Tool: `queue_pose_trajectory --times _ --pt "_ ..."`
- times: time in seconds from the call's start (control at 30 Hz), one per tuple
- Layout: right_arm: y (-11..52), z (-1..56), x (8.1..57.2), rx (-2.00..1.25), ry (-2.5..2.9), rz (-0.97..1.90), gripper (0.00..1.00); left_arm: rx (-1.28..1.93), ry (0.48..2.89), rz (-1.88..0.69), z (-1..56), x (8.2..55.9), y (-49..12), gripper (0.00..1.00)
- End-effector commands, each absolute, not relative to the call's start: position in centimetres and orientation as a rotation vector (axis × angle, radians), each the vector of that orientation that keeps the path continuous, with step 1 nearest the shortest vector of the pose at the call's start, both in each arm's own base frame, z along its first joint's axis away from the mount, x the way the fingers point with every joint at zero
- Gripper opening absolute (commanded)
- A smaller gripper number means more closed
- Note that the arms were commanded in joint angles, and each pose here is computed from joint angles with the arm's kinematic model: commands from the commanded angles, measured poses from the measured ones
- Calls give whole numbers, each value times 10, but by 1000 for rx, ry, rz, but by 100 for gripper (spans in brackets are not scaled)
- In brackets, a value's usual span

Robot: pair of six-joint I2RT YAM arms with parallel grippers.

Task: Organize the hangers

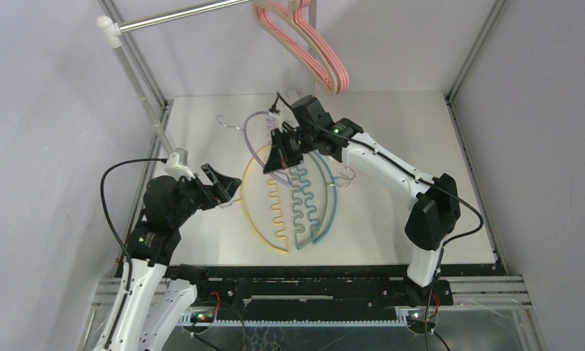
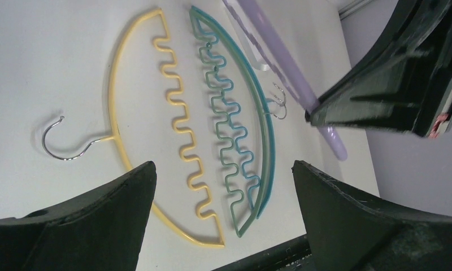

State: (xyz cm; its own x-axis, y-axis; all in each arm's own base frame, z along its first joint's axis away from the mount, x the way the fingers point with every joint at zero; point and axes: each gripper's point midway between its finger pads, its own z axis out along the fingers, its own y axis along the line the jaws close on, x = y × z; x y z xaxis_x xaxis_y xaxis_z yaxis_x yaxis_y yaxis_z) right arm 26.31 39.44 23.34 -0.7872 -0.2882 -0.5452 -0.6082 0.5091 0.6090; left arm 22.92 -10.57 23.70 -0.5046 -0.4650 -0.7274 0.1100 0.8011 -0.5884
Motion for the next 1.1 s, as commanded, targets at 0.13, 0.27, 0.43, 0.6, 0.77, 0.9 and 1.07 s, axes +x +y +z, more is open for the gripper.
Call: queue_pose_trajectory --times 0.13,0.27,0.43,0.6,0.77,0.9,1.07 --pt "445 347 288 -685 2067 1488 0 -271 1891 -717 261 225 -100 94" --pt "458 390 289 -682 1955 1615 0 -268 1911 -709 249 222 -99 94" --pt "465 446 274 -733 1741 1717 0 -263 1937 -668 236 224 -96 94" --pt "458 473 256 -787 1639 1741 0 -253 1970 -671 221 227 -98 94" --pt "449 498 251 -791 1548 1764 0 -246 1991 -674 212 232 -101 94" --pt "444 511 248 -806 1502 1773 0 -244 2007 -670 206 236 -102 94" --pt "434 529 246 -808 1441 1777 0 -248 2008 -675 203 240 -103 94"
